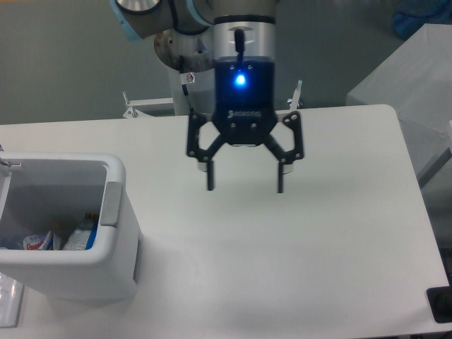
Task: Place the trash in the trash can
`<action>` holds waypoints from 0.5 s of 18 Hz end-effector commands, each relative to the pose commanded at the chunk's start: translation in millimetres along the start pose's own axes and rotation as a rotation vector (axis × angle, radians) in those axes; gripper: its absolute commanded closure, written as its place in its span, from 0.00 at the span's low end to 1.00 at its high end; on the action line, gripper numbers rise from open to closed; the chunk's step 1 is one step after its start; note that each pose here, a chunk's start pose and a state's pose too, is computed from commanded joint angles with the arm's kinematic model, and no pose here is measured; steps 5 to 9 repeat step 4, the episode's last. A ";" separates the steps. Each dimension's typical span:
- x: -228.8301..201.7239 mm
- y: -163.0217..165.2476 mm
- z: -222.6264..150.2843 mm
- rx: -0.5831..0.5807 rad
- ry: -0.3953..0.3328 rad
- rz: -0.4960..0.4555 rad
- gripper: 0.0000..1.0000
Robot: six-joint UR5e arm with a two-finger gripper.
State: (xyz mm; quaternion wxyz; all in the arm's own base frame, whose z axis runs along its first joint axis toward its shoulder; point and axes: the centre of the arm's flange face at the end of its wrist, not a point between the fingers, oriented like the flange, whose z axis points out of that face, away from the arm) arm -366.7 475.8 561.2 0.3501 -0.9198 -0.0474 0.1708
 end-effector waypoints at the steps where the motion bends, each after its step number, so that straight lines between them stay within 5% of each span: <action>1: -0.6 1.2 -4.5 -0.024 -0.003 0.029 0.00; 9: 0.7 9.0 -10.4 -0.068 -0.009 0.091 0.00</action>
